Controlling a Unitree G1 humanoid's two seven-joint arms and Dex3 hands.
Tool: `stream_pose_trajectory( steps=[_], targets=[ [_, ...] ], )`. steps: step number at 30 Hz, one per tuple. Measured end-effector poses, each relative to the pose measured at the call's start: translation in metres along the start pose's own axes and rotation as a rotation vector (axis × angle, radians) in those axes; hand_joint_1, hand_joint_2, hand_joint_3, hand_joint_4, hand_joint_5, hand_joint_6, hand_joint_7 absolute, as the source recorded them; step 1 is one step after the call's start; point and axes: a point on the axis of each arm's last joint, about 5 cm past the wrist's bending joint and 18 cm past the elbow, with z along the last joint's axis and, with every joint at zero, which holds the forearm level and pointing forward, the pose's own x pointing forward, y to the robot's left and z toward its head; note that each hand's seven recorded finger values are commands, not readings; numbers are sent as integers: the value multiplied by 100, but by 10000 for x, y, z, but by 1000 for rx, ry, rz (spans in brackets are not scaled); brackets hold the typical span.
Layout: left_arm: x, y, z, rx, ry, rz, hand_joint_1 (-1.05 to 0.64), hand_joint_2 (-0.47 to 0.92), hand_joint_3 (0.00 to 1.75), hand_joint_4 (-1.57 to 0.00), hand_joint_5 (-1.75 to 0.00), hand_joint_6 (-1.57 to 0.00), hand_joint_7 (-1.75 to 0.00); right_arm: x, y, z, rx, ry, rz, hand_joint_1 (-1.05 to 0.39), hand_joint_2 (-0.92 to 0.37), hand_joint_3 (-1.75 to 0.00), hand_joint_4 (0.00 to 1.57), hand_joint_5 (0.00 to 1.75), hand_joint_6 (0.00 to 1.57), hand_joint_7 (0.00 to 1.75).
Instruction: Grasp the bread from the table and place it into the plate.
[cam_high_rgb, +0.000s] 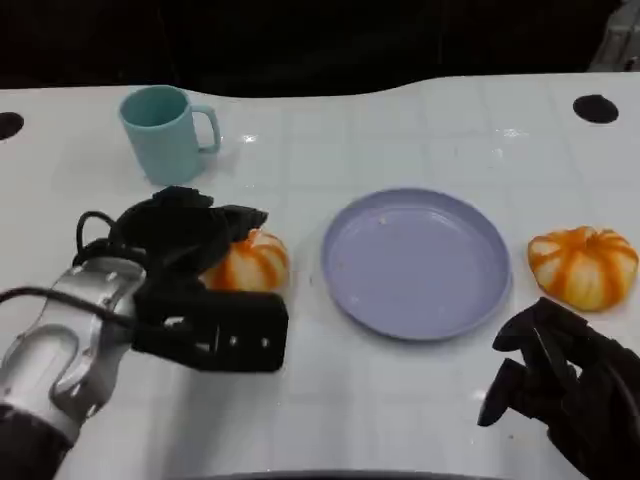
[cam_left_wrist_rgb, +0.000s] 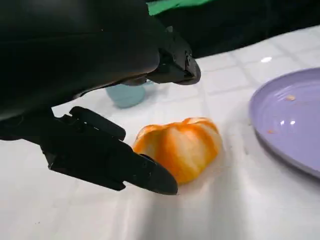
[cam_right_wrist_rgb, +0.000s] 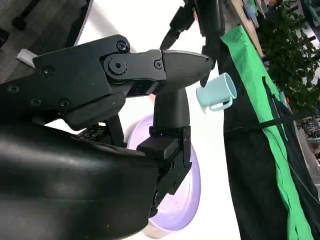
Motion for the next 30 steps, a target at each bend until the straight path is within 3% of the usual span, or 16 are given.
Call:
stream_pose_trajectory(
  steps=[14,25,30],
  targets=[
    [372,-25,-5,-65,77,-136,-50,82,0,-2,-16,-19,0,-8,-7,4,-3,0,12,-47,-92,-35,64,175,51,159],
    [478,-96,49,-105,90,-197,-50,83,0,-6,-12,-21,0,-12,-10,6,-5,1,13,-47,-92,-35,64,175,51,159],
    [500,-185,73,-112,98,-241,-47,84,0,-9,-10,-21,0,-22,-19,9,-7,0,9,-46,-92,-35,64,175,50,159]
  ],
)
